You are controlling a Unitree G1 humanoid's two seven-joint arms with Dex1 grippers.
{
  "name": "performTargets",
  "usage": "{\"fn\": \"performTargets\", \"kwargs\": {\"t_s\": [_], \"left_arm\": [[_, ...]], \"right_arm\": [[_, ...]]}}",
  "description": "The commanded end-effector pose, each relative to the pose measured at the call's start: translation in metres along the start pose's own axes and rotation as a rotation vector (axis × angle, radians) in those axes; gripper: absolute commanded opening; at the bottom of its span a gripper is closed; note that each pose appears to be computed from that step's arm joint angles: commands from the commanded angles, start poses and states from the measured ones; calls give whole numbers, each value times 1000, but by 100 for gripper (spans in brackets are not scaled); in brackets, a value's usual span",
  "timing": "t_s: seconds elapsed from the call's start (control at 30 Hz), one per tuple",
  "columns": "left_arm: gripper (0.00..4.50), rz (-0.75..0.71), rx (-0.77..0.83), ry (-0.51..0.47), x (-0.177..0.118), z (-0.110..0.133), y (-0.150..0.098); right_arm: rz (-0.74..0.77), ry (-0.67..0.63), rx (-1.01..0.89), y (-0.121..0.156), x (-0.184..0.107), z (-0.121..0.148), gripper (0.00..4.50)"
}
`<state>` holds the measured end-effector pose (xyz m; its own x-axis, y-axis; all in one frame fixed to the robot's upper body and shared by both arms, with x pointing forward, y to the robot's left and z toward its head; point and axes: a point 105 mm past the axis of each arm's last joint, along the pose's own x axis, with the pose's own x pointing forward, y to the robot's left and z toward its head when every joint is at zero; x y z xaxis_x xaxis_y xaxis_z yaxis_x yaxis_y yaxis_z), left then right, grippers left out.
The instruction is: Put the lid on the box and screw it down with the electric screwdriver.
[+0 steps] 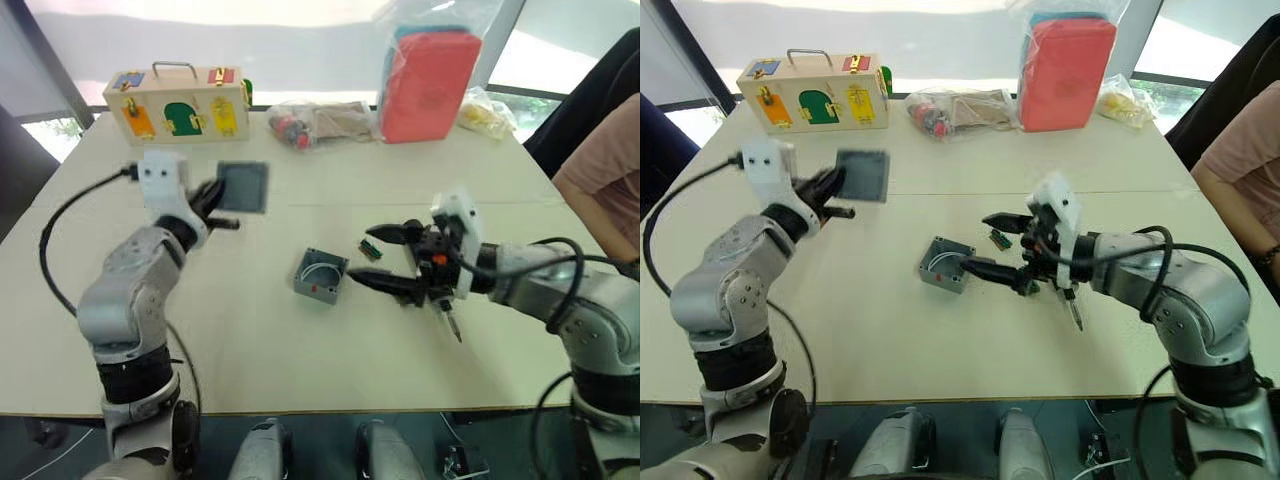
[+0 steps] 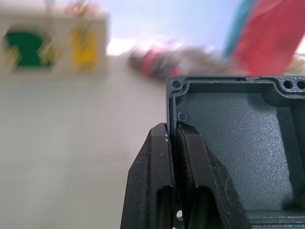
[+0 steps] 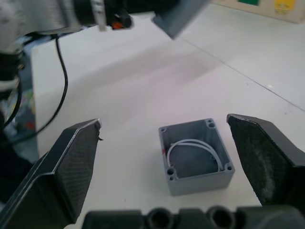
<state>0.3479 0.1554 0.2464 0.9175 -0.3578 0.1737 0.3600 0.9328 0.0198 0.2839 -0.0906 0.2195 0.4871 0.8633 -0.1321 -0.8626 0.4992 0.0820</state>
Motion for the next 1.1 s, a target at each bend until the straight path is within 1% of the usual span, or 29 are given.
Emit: {"fn": "performTargets", "kwargs": {"t_s": [0.03,0.13,0.23,0.43,0.63,0.73,0.8,0.83,0.9,1.0,1.07,1.1], "left_arm": [[2,-158,79,-138,2,23,-30],[2,-244,100,-165,4,20,-48],[2,-274,105,-184,6,19,-56],[2,-291,111,-199,9,17,-61],[2,-288,128,-201,8,16,-60],[0,-283,129,-198,8,15,-59],[0,-280,131,-195,7,13,-59],[0,-279,132,-194,7,13,-59],[0,-276,133,-192,8,12,-59],[0,-267,132,-191,8,12,-57],[0,-262,134,-187,8,11,-56],[0,-265,135,-181,8,10,-56]], "right_arm": [[-37,-86,122,-4,5,21,450],[-32,-141,240,-3,16,30,450],[-41,-155,300,-1,25,33,450],[-33,-192,363,4,37,43,450],[-20,-200,379,7,38,46,450],[-10,-204,384,8,37,47,381],[-6,-201,386,10,37,47,322],[-2,-200,385,10,37,47,278],[4,-198,384,12,37,46,210],[5,-196,385,12,36,46,88],[4,-199,385,12,36,46,18],[4,-202,383,12,36,46,15]]}}
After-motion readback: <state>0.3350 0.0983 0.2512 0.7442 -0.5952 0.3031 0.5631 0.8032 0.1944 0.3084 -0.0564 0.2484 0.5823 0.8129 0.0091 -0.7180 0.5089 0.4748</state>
